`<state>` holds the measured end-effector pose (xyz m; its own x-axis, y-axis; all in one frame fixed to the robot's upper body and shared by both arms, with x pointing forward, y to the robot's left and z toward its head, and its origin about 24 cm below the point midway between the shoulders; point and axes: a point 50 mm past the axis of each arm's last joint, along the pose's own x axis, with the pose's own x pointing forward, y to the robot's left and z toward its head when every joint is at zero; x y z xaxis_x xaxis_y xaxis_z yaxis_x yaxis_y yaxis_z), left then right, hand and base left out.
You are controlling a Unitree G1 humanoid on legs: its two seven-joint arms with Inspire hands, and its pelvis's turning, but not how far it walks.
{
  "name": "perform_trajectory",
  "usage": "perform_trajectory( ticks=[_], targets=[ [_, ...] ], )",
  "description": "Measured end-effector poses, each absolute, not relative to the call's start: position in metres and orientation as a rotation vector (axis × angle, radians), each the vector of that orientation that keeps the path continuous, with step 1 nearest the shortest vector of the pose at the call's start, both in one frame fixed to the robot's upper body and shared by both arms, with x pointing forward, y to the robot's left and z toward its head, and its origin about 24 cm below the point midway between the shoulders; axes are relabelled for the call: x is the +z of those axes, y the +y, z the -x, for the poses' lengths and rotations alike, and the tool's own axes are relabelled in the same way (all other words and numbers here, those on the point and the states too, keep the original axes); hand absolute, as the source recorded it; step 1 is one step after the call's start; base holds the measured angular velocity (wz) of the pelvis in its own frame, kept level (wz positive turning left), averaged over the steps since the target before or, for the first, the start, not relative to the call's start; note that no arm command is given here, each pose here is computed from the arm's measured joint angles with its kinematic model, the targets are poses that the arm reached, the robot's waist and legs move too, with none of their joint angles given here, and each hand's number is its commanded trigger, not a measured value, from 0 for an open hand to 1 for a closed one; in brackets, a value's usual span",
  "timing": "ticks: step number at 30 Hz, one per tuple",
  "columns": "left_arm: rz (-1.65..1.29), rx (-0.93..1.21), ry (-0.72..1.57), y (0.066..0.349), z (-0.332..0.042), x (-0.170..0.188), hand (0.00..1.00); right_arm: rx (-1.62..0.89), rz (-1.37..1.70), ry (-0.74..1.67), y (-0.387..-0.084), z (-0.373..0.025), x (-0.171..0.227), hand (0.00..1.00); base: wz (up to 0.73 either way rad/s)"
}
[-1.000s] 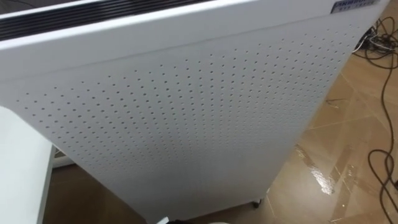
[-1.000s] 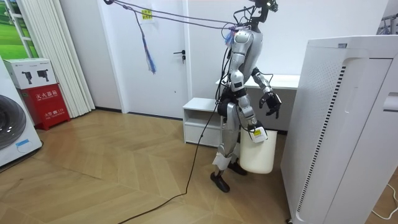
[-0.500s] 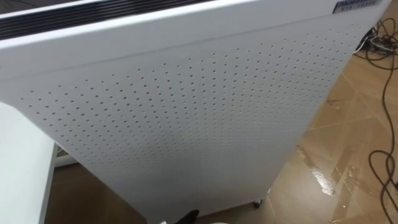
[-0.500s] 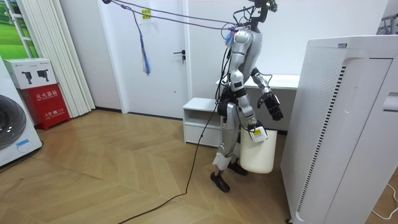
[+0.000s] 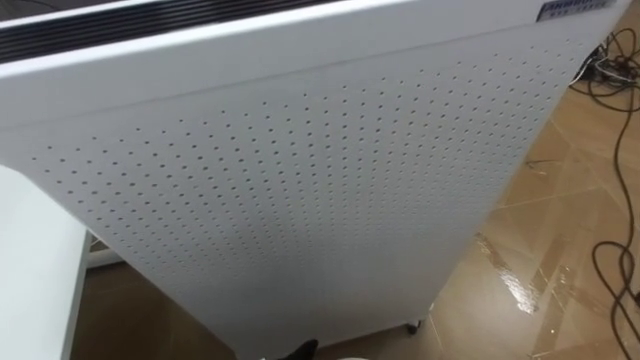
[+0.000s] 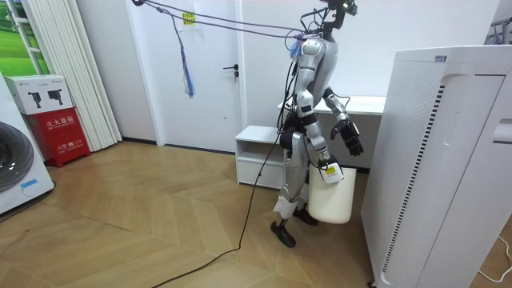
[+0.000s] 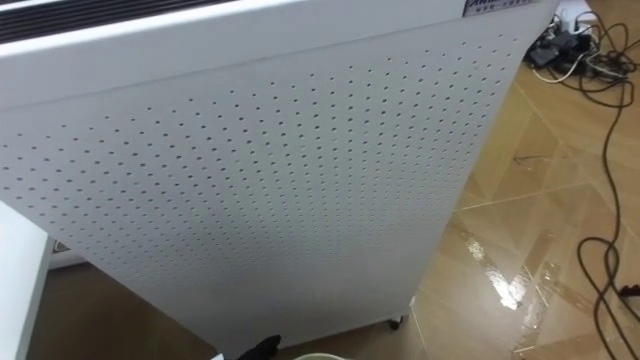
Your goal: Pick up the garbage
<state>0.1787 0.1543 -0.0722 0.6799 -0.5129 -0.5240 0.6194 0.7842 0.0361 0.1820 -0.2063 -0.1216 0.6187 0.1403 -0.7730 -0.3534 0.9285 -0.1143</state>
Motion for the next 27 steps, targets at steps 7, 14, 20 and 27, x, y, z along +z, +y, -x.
perform_trajectory(
  ticks=[7,14,20,27],
  targets=[
    [-0.212,-0.590,0.614,0.164,-0.165,-0.090,0.00,0.263,0.260,0.906,-0.215,-0.163,-0.128,1.00,-0.11],
    [-0.122,-0.409,0.773,0.194,-0.119,-0.114,0.00,0.101,0.174,0.976,-0.242,-0.119,-0.137,1.00,-0.14],
    [0.011,-0.161,0.918,0.222,-0.076,-0.134,0.00,-0.057,0.058,1.010,-0.254,-0.085,-0.141,1.00,-0.12],
    [0.143,0.041,1.046,0.227,-0.047,-0.152,0.00,-0.225,-0.037,1.103,-0.255,-0.056,-0.153,1.00,-0.11]
  ],
)
